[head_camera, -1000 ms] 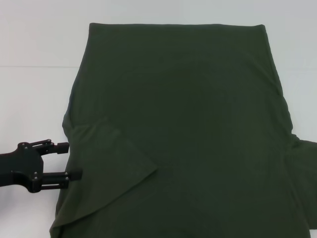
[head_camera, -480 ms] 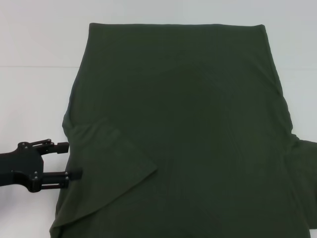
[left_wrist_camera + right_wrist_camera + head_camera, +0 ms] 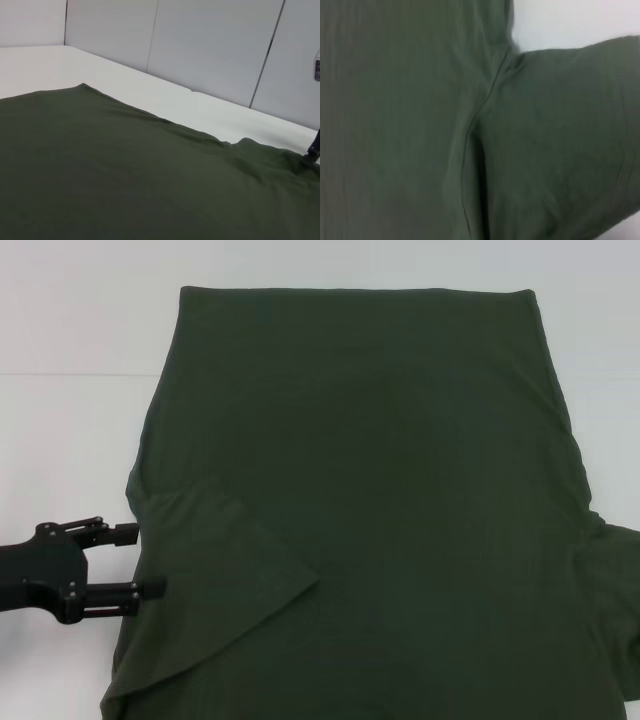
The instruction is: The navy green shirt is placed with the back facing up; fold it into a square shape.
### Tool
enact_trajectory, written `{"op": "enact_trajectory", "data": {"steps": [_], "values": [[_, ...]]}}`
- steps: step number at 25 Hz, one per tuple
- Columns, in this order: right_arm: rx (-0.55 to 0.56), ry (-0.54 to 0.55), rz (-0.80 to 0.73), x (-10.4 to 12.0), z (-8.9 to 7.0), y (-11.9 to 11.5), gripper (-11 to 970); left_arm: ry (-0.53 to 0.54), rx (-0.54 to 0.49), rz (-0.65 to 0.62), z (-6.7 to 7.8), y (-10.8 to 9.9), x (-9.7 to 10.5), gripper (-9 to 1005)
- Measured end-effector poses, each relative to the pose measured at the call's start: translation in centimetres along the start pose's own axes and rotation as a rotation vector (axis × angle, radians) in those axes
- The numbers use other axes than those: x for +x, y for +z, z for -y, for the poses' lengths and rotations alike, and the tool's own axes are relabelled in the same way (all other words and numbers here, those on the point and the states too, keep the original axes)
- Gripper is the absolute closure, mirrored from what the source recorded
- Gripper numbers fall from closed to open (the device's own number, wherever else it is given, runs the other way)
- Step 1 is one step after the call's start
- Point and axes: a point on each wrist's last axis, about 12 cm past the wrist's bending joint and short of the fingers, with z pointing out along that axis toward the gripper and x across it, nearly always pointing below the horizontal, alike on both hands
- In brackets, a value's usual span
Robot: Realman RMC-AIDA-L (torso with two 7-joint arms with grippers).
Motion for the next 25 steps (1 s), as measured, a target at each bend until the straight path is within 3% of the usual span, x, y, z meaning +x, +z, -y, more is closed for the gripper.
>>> {"op": "enact_trajectory", "data": {"steps": [2, 5, 10, 18, 25], "values": [[0.001, -0.002, -0.005, 0.0, -0.1, 0.0, 412, 0.001, -0.002, 0.000, -0.1, -0.1, 0.0, 147], [-0.007, 0.002, -0.009, -0.1, -0.2, 0.0, 657, 0.001, -0.007, 0.001, -0.1, -0.2, 0.0, 148], [-0.010, 0.000, -0.016, -0.2, -0.3, 0.0, 886, 0.002, -0.017, 0.006, -0.2, -0.2, -0.1, 148], [-0.016, 0.028, 0.028, -0.2, 0.3, -0.7, 929, 0.004, -0.025, 0.019, -0.3, -0.1, -0.2, 149], [-0.029, 0.086, 0.114, -0.1, 1.8, -2.5, 929, -0.005, -0.059, 0.078, -0.5, -0.4, -0.5, 150]]}}
